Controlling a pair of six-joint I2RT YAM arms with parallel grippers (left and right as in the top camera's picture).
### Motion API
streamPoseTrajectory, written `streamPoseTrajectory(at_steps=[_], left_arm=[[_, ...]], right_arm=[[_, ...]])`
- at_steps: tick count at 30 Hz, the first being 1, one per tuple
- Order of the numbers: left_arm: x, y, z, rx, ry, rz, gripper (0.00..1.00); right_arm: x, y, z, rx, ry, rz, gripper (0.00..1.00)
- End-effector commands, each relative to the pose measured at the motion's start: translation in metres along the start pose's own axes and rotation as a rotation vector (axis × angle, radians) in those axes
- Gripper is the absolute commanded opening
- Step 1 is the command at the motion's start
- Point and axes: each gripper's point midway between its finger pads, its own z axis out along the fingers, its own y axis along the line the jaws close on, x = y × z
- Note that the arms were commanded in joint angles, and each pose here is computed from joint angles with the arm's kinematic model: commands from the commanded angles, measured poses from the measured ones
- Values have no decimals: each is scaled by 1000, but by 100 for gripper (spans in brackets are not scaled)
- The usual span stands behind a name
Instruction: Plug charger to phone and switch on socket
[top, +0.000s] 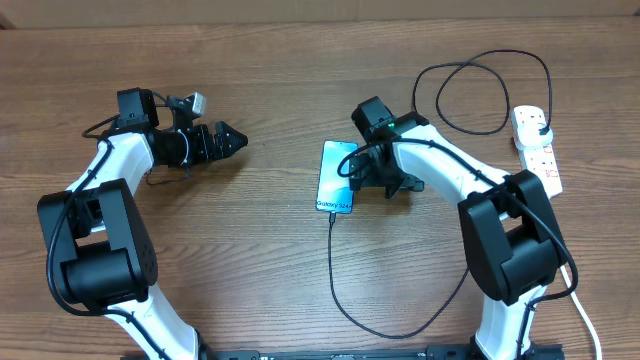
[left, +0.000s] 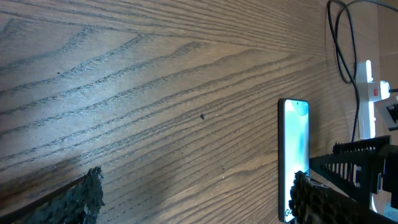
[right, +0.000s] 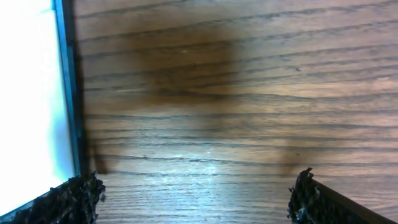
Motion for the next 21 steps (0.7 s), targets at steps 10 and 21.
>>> streamPoseTrajectory(at_steps=[10, 21], left_arm=[[-7, -6, -8, -5, -26, 10, 100], [-7, 23, -11, -175, -25, 8, 100]], right_arm=[[-50, -25, -111, -29, -124, 11, 100], [-76, -135, -124, 56, -132, 295, 100]])
